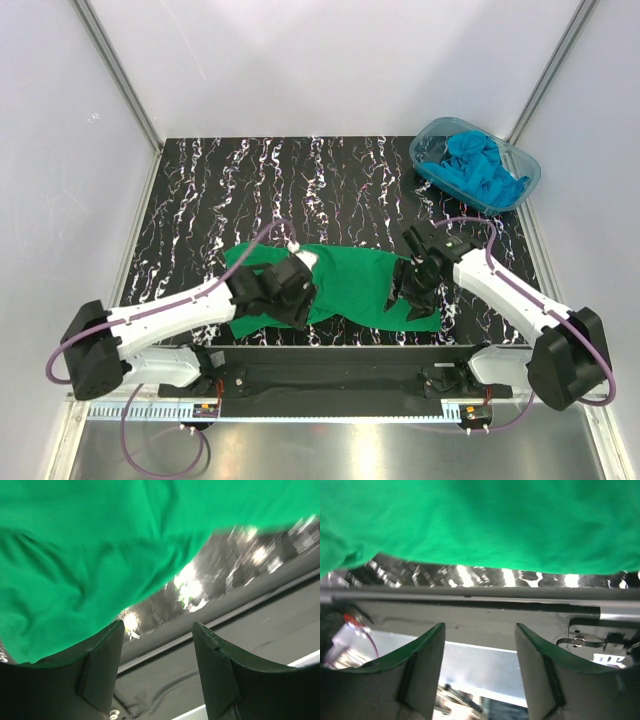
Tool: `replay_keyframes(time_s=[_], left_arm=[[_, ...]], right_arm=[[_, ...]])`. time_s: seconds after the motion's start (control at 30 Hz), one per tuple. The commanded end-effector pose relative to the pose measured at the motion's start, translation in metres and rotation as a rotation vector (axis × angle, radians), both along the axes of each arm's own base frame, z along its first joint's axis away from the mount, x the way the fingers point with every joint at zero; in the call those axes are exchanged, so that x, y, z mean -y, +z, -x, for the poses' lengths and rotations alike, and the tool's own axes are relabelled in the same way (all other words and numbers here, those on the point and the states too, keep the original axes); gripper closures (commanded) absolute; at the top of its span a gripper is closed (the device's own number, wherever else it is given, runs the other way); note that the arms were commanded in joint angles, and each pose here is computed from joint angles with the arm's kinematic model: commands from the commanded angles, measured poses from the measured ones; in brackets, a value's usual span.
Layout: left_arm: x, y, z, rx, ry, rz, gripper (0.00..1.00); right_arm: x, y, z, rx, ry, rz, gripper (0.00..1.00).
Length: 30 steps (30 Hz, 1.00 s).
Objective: Fold and stack the t-shirts
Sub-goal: Flatten the tshirt out
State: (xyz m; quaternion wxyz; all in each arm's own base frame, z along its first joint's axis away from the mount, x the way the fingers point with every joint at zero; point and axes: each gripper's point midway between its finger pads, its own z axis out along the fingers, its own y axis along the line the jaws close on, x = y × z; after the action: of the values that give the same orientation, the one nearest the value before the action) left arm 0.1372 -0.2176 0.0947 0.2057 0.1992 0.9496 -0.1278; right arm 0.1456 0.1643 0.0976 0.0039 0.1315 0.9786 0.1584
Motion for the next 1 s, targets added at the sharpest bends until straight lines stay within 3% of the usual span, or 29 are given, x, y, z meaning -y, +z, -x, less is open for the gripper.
replay_keyframes(time_s=[0.0,0.2,0.33,0.57,0.73,0.87,0.97], left_arm=[[0.025,0.002,0.001,0.054,-0.093,0.067,0.36],[0.031,-0.032,0.005,0.03,-0.149,-0.026,0.27],[0.027,-0.045,0.004,0.028,-0.142,-0.066,0.24],[0.011,-0.056,-0.027,0.184,-0.044,-0.16,0.27],[0.021,-0.061,-0.039,0.236,-0.067,-0.158,0.27],[0.028,-0.076,-0.034,0.199,-0.099,-0.152,0.37],[0.027,-0.081,-0.031,0.19,-0.097,-0.14,0.51]], right_arm=[[0.011,-0.008,-0.008,0.042,-0.17,0.062,0.37],[0.011,-0.028,-0.003,0.017,-0.271,0.044,0.39],[0.015,-0.034,0.002,0.019,-0.328,0.036,0.34],[0.019,-0.059,-0.002,0.057,-0.446,0.016,0.32],[0.028,-0.068,-0.008,0.098,-0.483,0.06,0.35],[0.038,-0.075,-0.01,0.101,-0.525,0.121,0.41],[0.041,-0.079,-0.01,0.092,-0.554,0.135,0.45]])
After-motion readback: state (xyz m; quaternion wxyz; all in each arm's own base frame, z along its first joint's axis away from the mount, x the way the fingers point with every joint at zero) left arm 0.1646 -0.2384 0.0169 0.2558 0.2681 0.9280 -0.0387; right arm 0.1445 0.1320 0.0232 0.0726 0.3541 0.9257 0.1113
